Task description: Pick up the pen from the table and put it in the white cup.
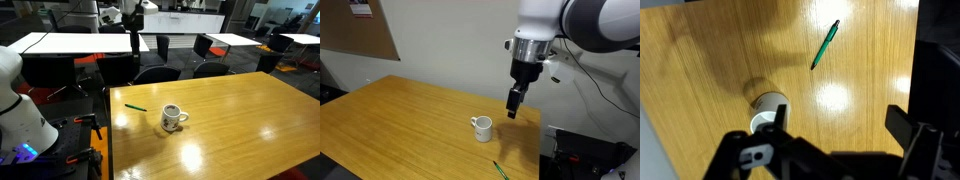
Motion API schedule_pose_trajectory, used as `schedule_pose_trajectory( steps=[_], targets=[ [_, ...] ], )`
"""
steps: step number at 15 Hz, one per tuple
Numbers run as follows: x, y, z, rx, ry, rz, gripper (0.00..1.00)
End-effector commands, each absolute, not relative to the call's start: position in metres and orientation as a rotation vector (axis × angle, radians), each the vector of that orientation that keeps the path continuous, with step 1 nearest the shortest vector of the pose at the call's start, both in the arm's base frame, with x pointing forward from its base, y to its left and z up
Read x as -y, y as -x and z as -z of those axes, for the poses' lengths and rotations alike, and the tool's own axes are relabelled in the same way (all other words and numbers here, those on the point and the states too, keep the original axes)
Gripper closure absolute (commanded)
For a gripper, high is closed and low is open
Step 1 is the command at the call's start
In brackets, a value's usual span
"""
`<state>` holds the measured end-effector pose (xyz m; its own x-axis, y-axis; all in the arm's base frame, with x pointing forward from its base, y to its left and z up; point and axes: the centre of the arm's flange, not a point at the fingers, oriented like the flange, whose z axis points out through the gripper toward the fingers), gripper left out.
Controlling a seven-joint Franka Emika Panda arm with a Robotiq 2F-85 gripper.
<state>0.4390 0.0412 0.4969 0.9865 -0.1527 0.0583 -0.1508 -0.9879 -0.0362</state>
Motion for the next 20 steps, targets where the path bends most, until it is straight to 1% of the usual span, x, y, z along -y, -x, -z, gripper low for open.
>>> schedule_pose_trajectory(
  steps=[1, 6, 9, 15, 20],
  targets=[
    [-0.041, -0.439, -0.497, -0.237, 3.099, 0.095, 0.00],
    [-0.041, -0.439, -0.497, -0.237, 3.099, 0.095, 0.00],
    [-0.048, -0.439, -0.490, -0.328, 3.089, 0.102, 0.00],
    [-0.072, -0.443, -0.462, -0.605, 3.060, 0.109, 0.00],
    [-0.090, -0.447, -0.427, -0.631, 3.040, 0.187, 0.00]
  ],
)
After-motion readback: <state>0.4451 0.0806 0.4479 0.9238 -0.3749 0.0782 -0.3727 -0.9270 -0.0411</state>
